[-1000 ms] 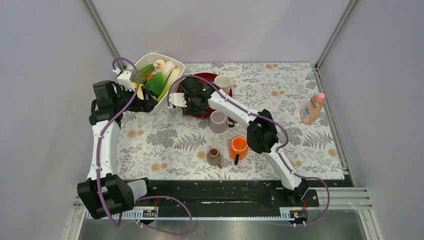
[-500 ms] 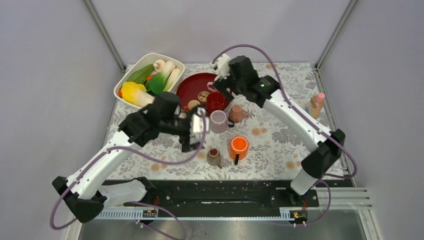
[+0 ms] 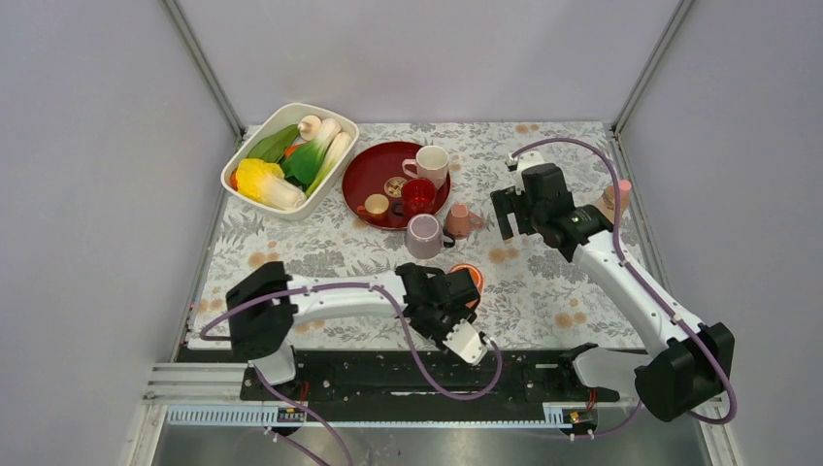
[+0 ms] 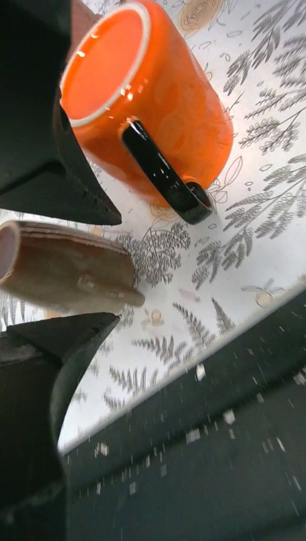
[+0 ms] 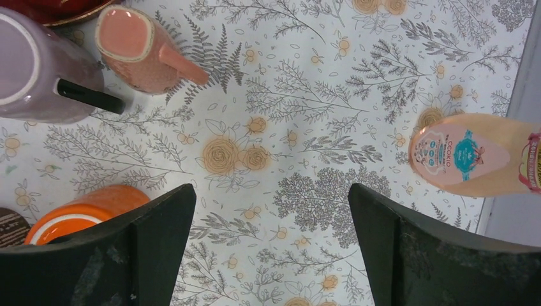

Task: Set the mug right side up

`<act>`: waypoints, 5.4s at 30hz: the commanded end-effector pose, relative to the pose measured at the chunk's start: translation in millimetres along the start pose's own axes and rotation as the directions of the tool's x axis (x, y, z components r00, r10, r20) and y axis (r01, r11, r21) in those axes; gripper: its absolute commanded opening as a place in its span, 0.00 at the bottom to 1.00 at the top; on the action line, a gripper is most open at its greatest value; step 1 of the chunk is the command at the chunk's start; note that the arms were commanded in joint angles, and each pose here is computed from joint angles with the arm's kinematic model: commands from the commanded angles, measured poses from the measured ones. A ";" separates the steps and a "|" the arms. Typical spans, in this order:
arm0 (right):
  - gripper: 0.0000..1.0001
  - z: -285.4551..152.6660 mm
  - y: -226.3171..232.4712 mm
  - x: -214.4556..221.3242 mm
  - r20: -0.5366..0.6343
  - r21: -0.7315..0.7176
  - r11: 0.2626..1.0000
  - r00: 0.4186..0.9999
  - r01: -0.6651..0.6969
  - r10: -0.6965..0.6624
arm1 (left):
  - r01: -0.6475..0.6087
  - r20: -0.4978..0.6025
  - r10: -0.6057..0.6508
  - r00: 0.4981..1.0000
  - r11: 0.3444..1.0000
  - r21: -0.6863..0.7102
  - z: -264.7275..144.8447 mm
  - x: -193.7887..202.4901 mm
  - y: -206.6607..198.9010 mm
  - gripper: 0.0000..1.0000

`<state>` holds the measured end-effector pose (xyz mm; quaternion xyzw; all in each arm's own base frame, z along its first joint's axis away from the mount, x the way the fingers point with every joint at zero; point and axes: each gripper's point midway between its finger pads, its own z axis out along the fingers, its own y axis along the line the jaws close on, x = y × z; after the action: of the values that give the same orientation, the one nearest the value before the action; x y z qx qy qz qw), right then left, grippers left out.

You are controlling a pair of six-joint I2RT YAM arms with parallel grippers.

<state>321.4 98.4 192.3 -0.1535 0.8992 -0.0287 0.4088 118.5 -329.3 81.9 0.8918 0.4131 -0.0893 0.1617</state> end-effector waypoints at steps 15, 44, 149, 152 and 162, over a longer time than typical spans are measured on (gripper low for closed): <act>0.99 -3.2 22.0 -19.3 0.116 -0.124 0.990 0.990 -0.066 0.081 | 0.041 -0.159 -0.052 0.986 0.996 -0.074 33.9 65.0 22.2 0.00; 0.99 -263.5 162.3 -125.2 0.289 -0.956 0.245 0.660 0.161 0.694 | 0.587 0.904 -0.245 0.349 0.810 -0.007 -403.9 -74.1 53.2 0.00; 0.99 -65.1 118.1 -114.0 0.135 -0.250 0.924 0.935 -0.289 0.329 | 0.879 0.777 -0.591 -0.219 -0.464 -0.105 -229.0 365.2 250.4 0.00; 0.99 -63.9 100.6 -113.5 0.126 -0.204 0.929 0.932 -0.310 0.339 | 0.850 0.774 -0.586 -0.239 -0.511 -0.125 -219.2 387.4 249.1 0.00; 0.99 -61.7 83.8 -98.7 0.123 -0.152 0.929 0.927 -0.336 0.355 | 0.788 0.636 -0.678 -0.368 -0.590 -0.174 -153.9 411.1 195.8 0.00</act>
<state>316.6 219.3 279.3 -0.0385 0.8870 0.1260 0.4425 542.4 -113.9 137.9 0.0144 0.9361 -0.1161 0.3318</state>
